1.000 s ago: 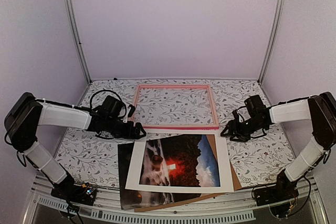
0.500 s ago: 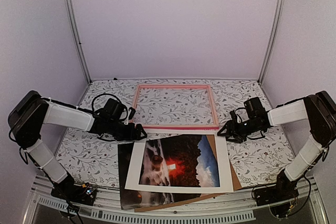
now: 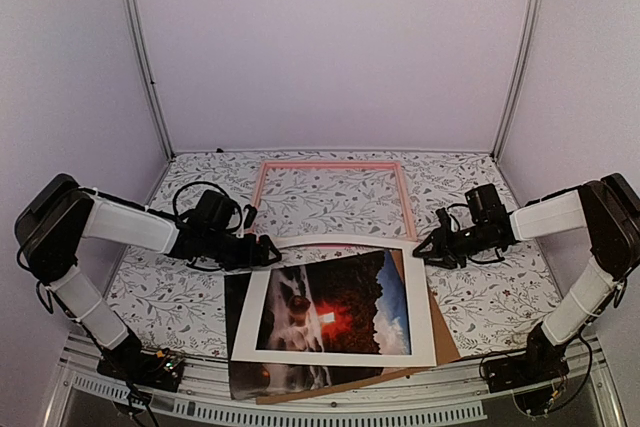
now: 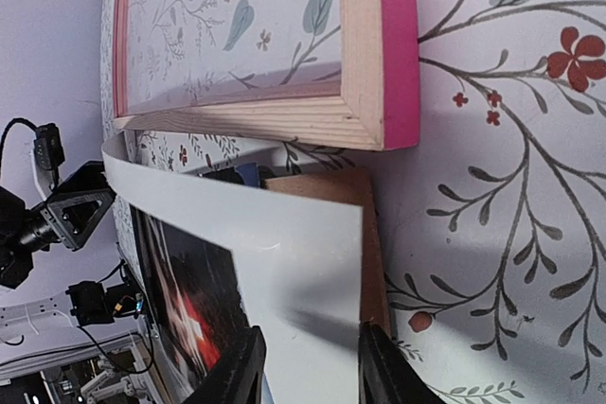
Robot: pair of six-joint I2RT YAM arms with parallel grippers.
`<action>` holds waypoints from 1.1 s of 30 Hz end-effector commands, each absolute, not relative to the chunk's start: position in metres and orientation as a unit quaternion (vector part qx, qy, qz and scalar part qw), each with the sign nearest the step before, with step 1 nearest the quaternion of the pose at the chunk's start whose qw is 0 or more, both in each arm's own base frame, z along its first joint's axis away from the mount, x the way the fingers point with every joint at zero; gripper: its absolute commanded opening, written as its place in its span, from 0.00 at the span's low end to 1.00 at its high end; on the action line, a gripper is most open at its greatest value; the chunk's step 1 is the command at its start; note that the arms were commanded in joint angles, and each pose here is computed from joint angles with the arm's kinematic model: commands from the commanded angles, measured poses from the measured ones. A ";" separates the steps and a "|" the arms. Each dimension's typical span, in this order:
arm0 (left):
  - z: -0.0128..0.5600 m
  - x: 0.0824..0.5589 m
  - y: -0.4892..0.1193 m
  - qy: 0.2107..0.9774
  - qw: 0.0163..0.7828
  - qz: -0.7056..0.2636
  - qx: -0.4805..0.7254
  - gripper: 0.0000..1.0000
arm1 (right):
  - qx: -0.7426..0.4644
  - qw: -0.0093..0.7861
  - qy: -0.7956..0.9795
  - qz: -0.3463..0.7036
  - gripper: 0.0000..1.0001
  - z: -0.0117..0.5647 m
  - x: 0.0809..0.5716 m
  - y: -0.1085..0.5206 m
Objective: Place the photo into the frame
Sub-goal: Pick up the mat board from the photo.
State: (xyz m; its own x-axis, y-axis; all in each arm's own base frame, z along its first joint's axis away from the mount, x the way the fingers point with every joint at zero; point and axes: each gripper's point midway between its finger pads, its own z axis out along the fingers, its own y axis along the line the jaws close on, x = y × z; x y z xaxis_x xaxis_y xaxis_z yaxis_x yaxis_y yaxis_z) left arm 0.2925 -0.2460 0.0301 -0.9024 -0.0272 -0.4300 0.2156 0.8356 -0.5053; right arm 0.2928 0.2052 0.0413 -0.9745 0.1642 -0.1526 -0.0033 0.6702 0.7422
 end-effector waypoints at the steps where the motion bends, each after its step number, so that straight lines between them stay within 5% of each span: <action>1: 0.028 0.286 -0.244 0.936 0.209 -0.281 0.047 0.89 | 0.027 0.117 0.893 0.434 0.34 0.060 0.297 0.215; 14: 0.030 0.287 -0.238 0.938 0.217 -0.268 0.040 0.89 | -0.004 0.126 0.883 0.452 0.22 0.073 0.291 0.216; 23: 0.033 0.290 -0.232 0.940 0.228 -0.253 0.034 0.89 | -0.035 0.145 0.873 0.465 0.01 0.090 0.290 0.213; 33: 0.047 0.295 -0.223 0.940 0.249 -0.229 0.042 0.90 | -0.080 0.153 0.866 0.469 0.00 0.109 0.294 0.217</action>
State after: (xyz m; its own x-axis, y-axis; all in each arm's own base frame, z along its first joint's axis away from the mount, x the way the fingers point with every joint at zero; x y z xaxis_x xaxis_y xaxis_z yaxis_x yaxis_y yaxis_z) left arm 0.2918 -0.2276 0.0344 -0.8936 -0.0507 -0.4460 0.1712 0.8800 -0.4430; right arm 0.2878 0.2123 0.0853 -0.9602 0.0498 -0.2748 -0.1960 0.5810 0.7900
